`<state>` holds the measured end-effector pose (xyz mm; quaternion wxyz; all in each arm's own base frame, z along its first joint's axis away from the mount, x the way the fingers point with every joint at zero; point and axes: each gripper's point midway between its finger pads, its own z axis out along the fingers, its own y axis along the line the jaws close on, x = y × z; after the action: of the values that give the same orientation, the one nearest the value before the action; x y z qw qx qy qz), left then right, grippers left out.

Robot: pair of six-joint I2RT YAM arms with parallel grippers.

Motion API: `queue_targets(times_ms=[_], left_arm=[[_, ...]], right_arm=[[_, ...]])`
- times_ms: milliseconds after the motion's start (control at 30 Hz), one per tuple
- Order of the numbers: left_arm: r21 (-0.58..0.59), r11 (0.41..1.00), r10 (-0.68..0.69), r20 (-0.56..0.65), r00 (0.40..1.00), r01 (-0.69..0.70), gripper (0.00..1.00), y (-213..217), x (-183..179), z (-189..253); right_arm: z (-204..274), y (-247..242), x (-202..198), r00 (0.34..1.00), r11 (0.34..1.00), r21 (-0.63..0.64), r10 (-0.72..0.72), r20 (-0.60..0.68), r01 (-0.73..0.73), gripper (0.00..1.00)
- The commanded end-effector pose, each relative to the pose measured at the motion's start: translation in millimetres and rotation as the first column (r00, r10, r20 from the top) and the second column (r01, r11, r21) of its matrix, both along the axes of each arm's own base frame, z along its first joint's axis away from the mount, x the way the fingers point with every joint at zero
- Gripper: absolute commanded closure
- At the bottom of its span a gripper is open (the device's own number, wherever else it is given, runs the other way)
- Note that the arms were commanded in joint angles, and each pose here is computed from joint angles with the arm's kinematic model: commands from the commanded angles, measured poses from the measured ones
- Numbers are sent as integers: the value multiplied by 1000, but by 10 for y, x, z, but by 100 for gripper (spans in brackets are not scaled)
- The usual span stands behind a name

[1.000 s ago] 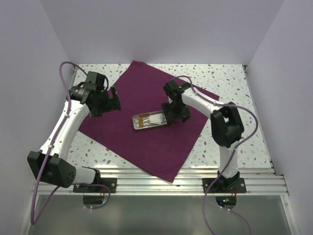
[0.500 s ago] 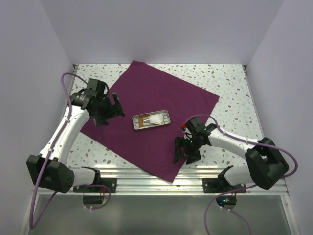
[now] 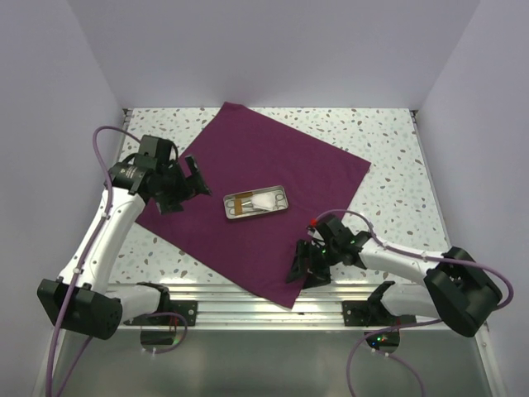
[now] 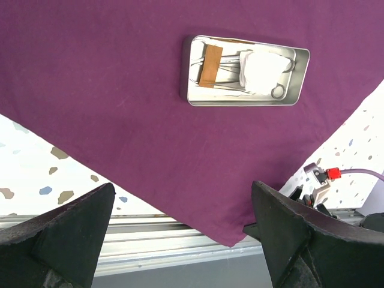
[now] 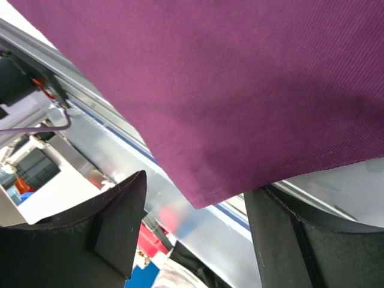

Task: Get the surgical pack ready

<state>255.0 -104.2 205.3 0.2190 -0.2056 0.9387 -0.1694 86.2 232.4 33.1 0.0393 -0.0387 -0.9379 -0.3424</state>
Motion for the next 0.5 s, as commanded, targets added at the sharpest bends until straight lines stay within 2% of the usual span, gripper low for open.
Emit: queue_targets(times_ms=[0,467], left_arm=[[-35,999,21,50,999,-19,0,-20,27,181],[-16,1000,10,47,999,-9,0,-5,60,179]], right_arm=[[149,105,25,1000,997,72,-23,10,23,32],[122,193,-109,999,993,117,-18,-47,23,43]])
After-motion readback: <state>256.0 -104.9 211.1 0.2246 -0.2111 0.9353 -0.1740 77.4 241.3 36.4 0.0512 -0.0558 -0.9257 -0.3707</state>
